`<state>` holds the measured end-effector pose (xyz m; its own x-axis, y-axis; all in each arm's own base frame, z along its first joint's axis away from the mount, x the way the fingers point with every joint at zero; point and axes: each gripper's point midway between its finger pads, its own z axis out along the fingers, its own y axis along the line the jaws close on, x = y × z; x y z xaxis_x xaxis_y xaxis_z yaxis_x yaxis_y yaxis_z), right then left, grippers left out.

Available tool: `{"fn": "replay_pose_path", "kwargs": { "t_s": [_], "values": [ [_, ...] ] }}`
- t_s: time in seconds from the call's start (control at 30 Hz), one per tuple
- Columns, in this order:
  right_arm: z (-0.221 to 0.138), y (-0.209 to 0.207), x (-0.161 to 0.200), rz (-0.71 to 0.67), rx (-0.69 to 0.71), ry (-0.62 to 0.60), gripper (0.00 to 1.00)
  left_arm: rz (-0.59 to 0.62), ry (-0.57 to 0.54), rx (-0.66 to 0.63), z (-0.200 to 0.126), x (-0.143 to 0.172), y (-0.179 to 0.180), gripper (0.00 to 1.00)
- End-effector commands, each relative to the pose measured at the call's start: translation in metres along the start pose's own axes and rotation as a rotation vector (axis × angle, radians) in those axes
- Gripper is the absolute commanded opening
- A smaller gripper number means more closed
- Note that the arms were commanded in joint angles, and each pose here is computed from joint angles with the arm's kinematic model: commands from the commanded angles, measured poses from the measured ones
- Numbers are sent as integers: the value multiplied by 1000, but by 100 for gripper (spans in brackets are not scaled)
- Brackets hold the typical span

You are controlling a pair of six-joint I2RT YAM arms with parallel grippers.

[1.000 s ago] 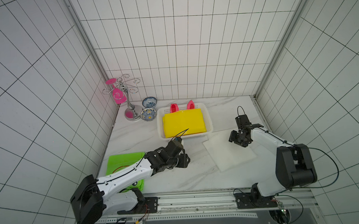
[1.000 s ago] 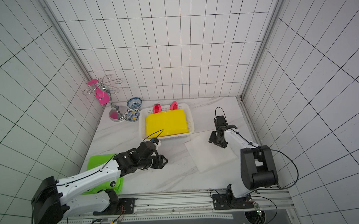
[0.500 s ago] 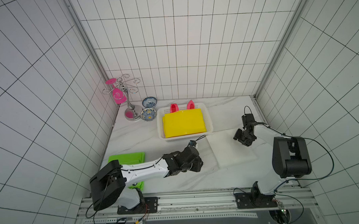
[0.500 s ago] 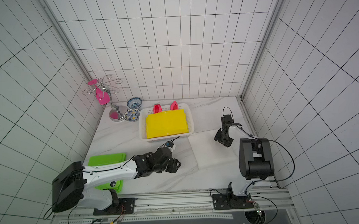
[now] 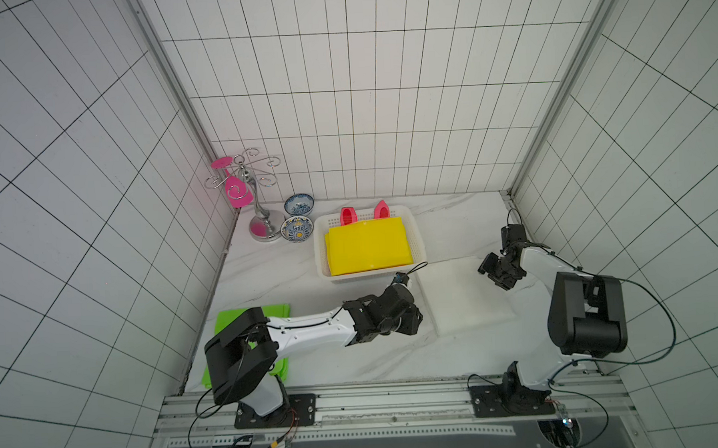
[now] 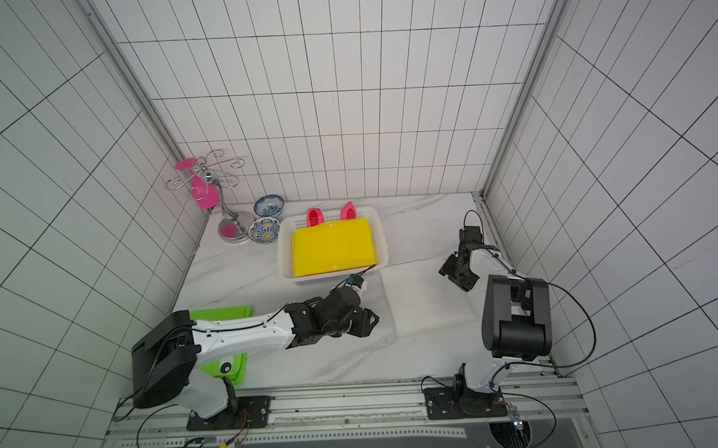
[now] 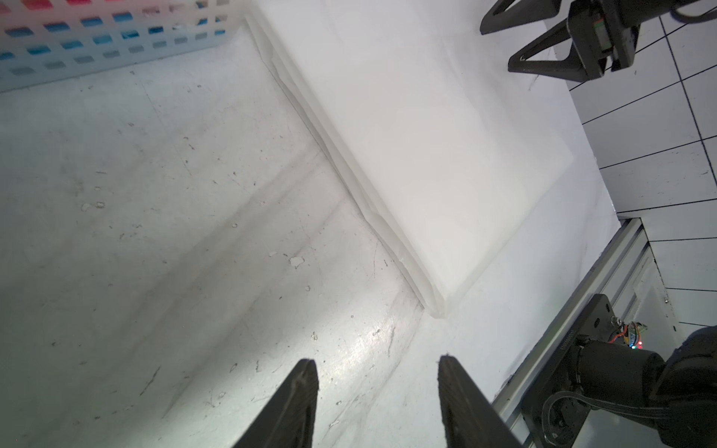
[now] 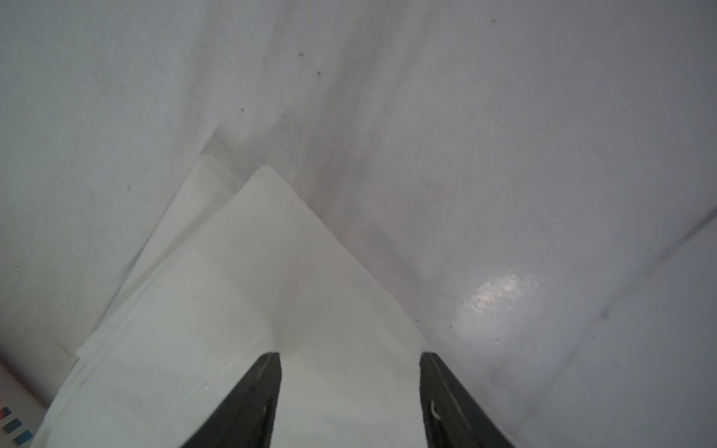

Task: Put the folded raincoat in the basket
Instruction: Move the raincoat to the center of the board.

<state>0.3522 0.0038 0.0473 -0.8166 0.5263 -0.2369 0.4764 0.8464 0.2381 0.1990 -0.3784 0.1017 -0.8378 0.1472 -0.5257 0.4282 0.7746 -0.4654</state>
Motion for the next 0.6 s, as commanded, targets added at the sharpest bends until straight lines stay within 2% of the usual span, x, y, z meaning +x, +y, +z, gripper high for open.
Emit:
{"fn": "replay_pose_path", "kwargs": {
  "t_s": [0.0,0.1,0.23,0.43,0.57],
  "values": [
    [-24,16,-13,-42,-64,-42,63,10,-42,9,4,-13,-10,53],
    [-33,8,-21,-85,-15,-94,65,2,-52,-6,7,-15,-8,54],
    [-28,3,-31,-160,37,-107,65,10,-46,-23,15,-17,-7,54],
    [-19,31,-40,-226,-14,-68,65,16,-56,-113,10,-20,7,55],
    [-6,12,-48,-184,123,-39,67,14,-51,-144,6,-19,16,56]
  ]
}}
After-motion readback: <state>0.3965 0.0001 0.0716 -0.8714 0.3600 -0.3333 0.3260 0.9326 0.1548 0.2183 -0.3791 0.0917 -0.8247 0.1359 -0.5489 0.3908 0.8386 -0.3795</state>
